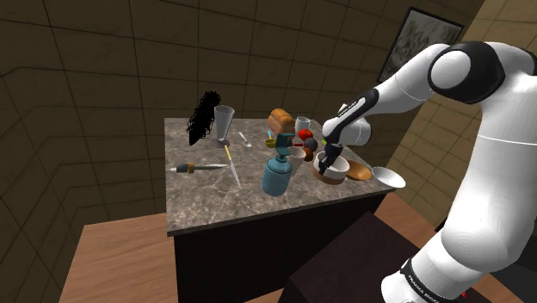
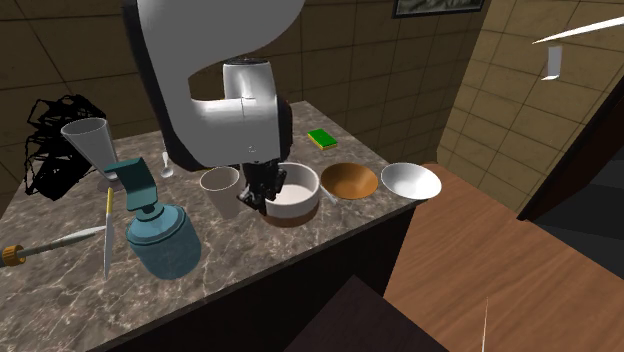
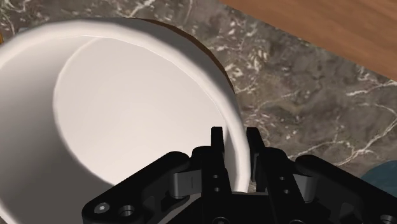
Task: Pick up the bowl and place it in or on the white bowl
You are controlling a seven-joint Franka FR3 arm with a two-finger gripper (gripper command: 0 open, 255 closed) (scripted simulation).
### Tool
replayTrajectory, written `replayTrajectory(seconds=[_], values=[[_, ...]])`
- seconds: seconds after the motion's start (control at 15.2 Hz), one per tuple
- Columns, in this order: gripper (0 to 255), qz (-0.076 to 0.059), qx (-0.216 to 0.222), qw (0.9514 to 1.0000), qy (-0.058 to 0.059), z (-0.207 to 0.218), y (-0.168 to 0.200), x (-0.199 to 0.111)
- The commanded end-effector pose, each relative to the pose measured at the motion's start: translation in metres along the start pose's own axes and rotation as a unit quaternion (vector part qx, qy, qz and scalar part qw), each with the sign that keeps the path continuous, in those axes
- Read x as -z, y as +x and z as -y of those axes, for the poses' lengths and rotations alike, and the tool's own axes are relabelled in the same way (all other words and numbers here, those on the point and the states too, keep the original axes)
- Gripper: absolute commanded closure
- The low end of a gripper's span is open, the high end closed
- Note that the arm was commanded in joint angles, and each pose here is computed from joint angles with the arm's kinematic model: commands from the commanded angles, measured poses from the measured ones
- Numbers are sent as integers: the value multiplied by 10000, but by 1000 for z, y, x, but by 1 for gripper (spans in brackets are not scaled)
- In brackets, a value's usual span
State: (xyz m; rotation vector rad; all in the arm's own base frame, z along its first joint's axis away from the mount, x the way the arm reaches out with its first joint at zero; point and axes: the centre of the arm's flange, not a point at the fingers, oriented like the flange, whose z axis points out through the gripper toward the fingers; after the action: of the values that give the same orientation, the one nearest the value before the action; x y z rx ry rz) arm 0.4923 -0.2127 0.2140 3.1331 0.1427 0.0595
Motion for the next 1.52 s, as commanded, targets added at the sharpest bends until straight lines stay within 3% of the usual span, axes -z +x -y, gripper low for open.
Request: replayTrajectory(seconds=[0.0, 0.59, 1.45], values=[[255, -2, 0, 10000, -2, -1, 0, 11], [255, -2, 0, 10000, -2, -1, 1, 59], [255, -2, 0, 10000, -2, -146, -90, 68]])
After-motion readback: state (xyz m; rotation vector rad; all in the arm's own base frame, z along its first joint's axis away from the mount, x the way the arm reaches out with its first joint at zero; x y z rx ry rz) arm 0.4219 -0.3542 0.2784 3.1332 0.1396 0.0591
